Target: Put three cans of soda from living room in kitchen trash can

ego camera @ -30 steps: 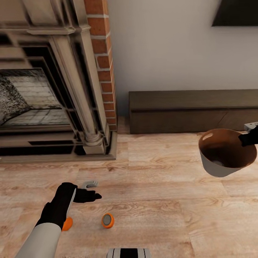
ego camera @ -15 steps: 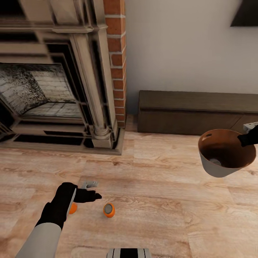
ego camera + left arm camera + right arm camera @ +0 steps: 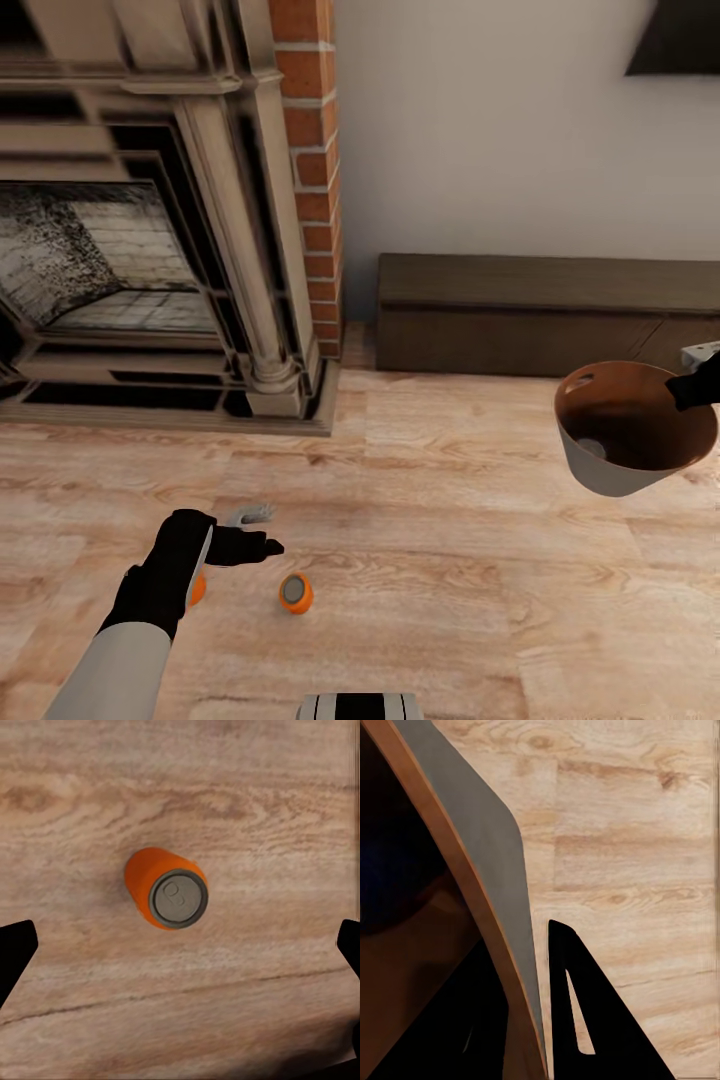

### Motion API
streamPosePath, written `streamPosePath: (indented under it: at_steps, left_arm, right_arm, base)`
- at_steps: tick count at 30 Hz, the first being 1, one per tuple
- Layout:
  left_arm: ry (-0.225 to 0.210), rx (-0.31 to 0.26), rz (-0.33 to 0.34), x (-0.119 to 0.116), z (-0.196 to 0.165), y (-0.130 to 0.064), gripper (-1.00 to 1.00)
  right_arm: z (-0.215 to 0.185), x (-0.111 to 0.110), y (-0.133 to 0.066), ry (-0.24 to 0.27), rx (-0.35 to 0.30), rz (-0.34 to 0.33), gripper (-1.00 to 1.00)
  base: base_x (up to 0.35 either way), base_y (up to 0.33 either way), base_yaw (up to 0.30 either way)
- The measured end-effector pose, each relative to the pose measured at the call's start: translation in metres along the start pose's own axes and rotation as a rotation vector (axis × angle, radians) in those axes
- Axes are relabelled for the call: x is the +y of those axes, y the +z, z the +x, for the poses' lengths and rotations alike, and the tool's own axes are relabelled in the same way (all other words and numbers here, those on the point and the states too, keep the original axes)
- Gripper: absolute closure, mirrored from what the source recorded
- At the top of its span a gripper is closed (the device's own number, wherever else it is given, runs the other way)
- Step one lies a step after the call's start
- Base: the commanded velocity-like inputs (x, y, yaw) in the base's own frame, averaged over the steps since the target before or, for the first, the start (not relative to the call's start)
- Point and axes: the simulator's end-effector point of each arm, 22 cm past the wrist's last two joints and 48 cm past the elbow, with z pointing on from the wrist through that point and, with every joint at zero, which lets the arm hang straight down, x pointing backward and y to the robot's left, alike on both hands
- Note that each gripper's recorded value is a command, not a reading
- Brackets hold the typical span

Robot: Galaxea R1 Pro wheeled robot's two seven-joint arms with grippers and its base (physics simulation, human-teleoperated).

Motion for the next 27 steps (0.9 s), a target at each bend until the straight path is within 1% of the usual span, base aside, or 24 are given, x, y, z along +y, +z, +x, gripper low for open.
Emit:
streamPosePath:
  at_steps: [5, 10, 12, 17, 21, 27]
  left_arm:
    - [0.001, -0.004, 0.000, -0.0003, -0.0012, -0.0016, -1.00]
    - [0.004, -0.007, -0.002, -0.0006, -0.0025, -0.0034, -1.00]
    - [0.005, -0.008, -0.002, -0.0005, -0.0029, -0.0039, -1.00]
    - [0.006, -0.009, -0.002, -0.0005, -0.0031, -0.0044, -1.00]
    - [0.006, -0.009, -0.002, -0.0005, -0.0034, -0.0046, -1.00]
    - [0.006, -0.010, -0.003, -0.0003, -0.0037, -0.0048, -1.00]
  right_arm:
    - [-0.0001, -0.0012, -0.0025, 0.003, -0.004, 0.000, 1.00]
    - [-0.0001, -0.0038, -0.0051, -0.001, -0.007, 0.007, 1.00]
    - [0.0001, -0.0051, -0.0057, -0.004, -0.007, 0.012, 1.00]
    - [-0.0006, -0.0014, -0.0060, 0.007, -0.011, -0.006, 1.00]
    - [0.0005, -0.0035, -0.0057, 0.002, -0.007, 0.005, 1.00]
    - [0.0001, -0.0023, -0.0058, 0.005, -0.009, -0.001, 1.00]
  base:
    - [0.009, 0.000, -0.221]
    - [-0.203, 0.032, -0.162]
    - [-0.279, 0.113, -0.065]
    - [-0.202, 0.098, -0.023]
    - [-0.052, 0.026, -0.005]
    - [-0.014, 0.007, -0.001]
